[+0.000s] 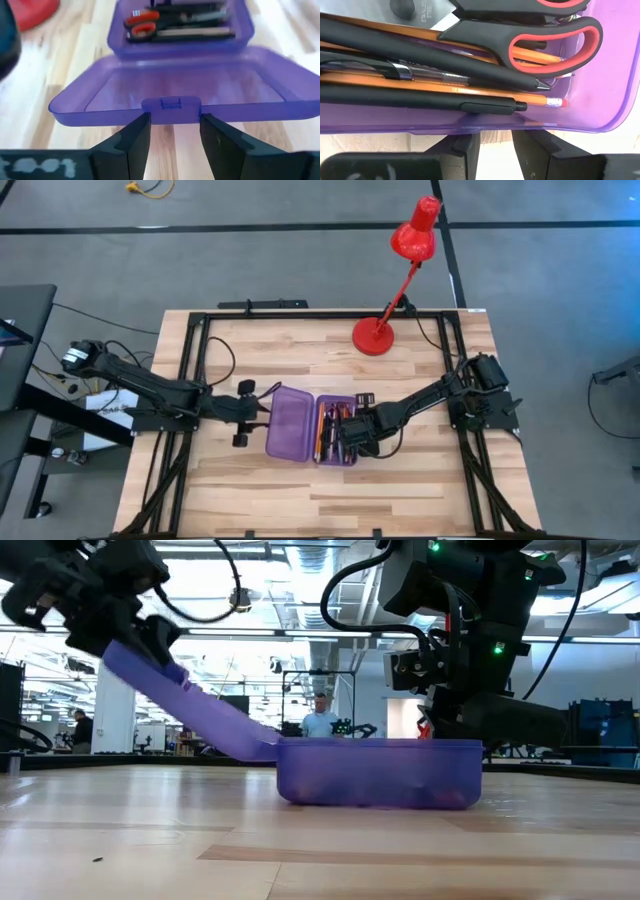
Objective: Pick & place school supplies into a supply box
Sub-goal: Close the purple supply box
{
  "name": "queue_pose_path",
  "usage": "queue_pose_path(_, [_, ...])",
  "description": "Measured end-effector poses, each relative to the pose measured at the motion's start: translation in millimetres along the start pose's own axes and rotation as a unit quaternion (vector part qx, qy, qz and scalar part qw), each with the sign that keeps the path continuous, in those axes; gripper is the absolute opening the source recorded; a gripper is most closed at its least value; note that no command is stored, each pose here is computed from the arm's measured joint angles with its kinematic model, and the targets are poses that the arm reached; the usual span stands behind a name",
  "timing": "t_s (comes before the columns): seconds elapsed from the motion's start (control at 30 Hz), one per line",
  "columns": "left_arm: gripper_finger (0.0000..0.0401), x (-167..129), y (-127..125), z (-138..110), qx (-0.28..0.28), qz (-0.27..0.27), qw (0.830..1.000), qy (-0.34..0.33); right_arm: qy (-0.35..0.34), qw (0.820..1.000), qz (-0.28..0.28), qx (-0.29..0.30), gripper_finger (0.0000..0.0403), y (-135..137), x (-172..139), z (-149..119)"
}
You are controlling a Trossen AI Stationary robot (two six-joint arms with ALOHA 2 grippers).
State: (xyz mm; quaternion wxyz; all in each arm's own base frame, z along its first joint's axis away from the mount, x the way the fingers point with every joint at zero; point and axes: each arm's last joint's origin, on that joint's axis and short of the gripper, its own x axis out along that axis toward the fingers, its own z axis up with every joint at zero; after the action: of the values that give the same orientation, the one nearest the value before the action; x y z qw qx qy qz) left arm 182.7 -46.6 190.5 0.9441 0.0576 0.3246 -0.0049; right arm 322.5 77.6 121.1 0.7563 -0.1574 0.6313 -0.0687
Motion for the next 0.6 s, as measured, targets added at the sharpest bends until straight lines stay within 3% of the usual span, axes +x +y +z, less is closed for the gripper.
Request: queue_pose_path(0.6, [0.0162, -7.5, 1.9, 9.2, 0.016, 0.008, 0.999, -0.051, -0.001, 1.000, 0.000, -0.002, 0.0107, 0.0, -0.1, 0.2])
